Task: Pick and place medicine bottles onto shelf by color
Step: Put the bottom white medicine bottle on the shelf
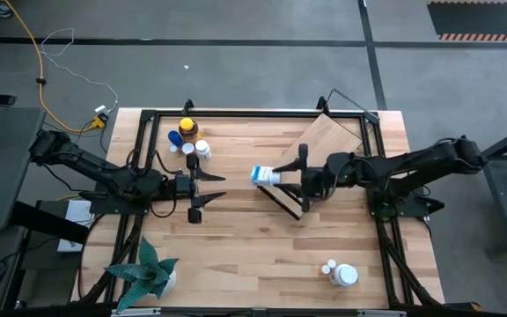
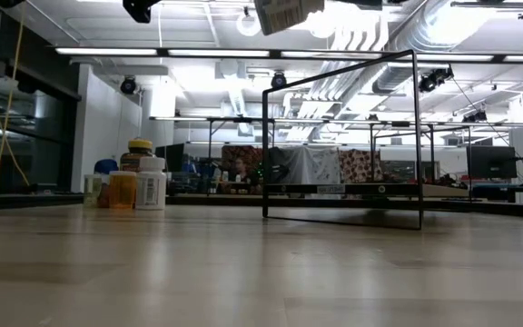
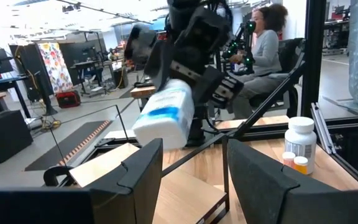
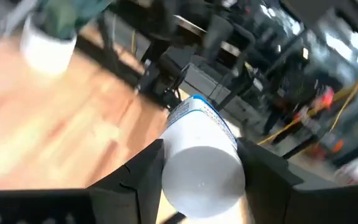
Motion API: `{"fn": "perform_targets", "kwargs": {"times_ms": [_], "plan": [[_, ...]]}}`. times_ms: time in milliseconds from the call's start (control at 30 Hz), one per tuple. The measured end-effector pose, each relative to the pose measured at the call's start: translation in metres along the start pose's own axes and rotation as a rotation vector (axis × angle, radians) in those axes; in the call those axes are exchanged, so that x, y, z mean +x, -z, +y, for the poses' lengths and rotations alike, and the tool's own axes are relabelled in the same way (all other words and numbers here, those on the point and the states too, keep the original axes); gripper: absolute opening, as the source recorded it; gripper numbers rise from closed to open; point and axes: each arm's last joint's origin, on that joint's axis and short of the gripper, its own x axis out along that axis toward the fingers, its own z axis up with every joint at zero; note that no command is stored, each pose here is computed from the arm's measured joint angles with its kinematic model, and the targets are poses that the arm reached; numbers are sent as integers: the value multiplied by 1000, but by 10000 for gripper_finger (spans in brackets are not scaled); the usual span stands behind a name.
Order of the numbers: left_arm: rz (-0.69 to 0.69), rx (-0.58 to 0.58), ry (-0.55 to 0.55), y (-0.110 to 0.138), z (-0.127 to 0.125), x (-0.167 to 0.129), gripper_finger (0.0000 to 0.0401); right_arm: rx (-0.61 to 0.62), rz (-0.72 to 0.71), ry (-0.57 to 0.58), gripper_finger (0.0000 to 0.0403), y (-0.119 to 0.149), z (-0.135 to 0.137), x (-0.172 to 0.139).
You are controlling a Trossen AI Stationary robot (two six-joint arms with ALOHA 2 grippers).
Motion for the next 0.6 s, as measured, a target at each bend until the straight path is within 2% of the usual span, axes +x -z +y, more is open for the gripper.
{"fn": "perform_targets", "kwargs": {"times_ms": [200,333,433,600], "plan": [[0,0,0,0,0,0,170,-429,75,2,172,-13,-6,-4],[0,0,0,0,0,0,170,-649,167,42,172,-15,-5,-6],[0,5,0,0,0,0,170,-706,231,79,172,-15,-6,-7],[0,25,0,0,0,0,170,-663,244,94,172,-15,-6,-7]]}}
